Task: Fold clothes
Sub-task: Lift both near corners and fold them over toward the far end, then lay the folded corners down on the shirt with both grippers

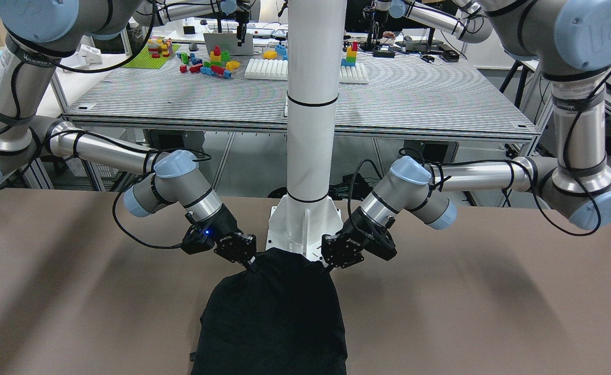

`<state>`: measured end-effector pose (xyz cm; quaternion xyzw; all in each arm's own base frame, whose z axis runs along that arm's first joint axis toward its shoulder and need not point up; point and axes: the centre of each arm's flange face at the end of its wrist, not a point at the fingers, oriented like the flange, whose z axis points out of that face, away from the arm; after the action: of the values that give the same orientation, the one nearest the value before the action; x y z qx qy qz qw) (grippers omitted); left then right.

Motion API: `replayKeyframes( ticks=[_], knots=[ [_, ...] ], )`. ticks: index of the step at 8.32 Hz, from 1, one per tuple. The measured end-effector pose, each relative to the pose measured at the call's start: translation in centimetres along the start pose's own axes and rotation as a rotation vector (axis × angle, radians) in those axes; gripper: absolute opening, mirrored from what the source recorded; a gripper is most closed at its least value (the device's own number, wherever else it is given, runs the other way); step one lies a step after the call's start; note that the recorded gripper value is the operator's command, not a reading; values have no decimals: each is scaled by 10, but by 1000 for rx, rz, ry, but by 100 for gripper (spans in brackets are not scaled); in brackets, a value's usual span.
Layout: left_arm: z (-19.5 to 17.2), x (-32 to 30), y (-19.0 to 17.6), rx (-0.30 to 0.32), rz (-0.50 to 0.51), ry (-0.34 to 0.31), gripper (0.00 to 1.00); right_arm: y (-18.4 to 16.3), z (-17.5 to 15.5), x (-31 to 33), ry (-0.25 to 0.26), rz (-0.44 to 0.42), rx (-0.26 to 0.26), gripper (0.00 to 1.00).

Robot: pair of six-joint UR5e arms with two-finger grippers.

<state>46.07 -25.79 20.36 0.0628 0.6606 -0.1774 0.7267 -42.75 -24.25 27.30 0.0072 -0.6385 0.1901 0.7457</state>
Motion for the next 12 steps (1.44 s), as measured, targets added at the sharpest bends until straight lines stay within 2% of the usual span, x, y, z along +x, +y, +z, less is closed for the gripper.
replayKeyframes(
  ticks=[2, 4, 6, 8, 10, 12],
  knots=[
    [-12, -5, -3, 2, 3, -5, 0, -12, -9, -10, -19, 2, 7, 0],
    [-4, 7, -27, 42, 3, 4, 0, -53, -14, -21, -12, 15, 23, 0],
    [26, 39, -68, 77, -7, 15, 0, -94, -9, -31, -3, 9, 71, 0],
    [58, 65, -124, 111, -23, -6, 0, -129, -3, -35, 31, -54, 133, 0],
    [60, 73, -176, 116, -31, -28, 0, -156, 14, -48, 53, -80, 178, 0],
    [58, 72, -198, 123, -27, -38, 0, -183, 41, -57, 80, -80, 218, 0]
  ],
)
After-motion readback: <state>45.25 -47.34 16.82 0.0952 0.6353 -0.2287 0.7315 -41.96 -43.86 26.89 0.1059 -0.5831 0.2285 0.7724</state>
